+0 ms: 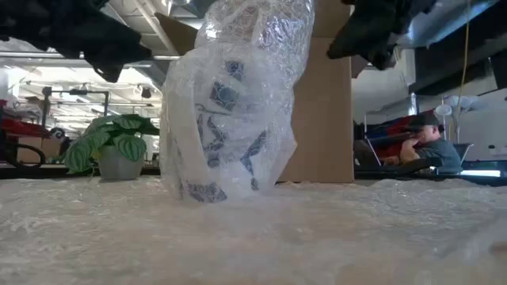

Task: Wrap mug
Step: Put the wrapped blue patterned mug into the box

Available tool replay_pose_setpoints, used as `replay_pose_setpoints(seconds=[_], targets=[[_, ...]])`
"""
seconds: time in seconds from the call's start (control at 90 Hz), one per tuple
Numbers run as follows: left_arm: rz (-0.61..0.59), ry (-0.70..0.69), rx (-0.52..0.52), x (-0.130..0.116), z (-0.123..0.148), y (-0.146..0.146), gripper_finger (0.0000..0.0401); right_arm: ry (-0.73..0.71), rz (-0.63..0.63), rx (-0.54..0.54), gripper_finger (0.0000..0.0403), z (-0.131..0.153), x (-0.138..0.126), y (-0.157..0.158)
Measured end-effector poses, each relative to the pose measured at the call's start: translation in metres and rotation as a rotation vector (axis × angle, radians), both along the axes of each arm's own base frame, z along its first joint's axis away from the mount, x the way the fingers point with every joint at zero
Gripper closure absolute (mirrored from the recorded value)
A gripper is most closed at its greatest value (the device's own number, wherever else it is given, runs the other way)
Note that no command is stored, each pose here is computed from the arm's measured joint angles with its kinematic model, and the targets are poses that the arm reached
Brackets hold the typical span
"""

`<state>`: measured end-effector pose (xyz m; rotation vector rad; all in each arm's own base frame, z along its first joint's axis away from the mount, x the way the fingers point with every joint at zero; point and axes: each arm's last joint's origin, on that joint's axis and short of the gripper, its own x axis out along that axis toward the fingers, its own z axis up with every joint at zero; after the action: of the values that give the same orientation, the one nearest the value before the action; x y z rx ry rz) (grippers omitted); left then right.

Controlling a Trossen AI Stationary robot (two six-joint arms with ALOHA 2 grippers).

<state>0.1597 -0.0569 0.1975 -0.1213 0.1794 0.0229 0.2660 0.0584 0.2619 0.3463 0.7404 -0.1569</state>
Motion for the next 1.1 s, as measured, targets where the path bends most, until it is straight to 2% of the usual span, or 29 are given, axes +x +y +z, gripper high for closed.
replay_pose_setpoints(seconds=[0.067, 0.2, 0.356, 0.522, 0.733, 0.911, 1.1], targets=[[0.005, 0.005, 0.0, 0.0, 0.0, 0.001, 0.0272, 0.042, 0.014, -0.035, 0.0372, 0.009, 0.008, -0.001], [0.013, 0.026, -0.018, 0.0, -0.003, 0.002, 0.0272, 0.013, 0.07, -0.089, 0.0336, 0.032, 0.031, 0.004], [0.013, 0.032, -0.018, 0.0, -0.003, 0.002, 0.0272, 0.023, 0.076, -0.096, 0.0302, 0.048, 0.06, 0.011], [0.012, 0.04, -0.009, 0.0, -0.004, 0.002, 0.0272, 0.182, 0.099, -0.093, 0.0283, 0.037, 0.093, 0.02], [0.007, 0.064, -0.002, -0.001, -0.006, 0.002, 0.0272, 0.308, 0.161, -0.041, 0.0274, 0.031, 0.127, 0.027], [-0.031, 0.074, -0.025, -0.001, -0.007, 0.0, 0.0272, 0.309, 0.186, 0.022, 0.0274, 0.032, 0.143, 0.028], [-0.053, 0.084, -0.022, -0.003, -0.008, -0.003, 0.0272, 0.371, 0.194, 0.066, 0.0274, 0.014, 0.155, 0.032]])
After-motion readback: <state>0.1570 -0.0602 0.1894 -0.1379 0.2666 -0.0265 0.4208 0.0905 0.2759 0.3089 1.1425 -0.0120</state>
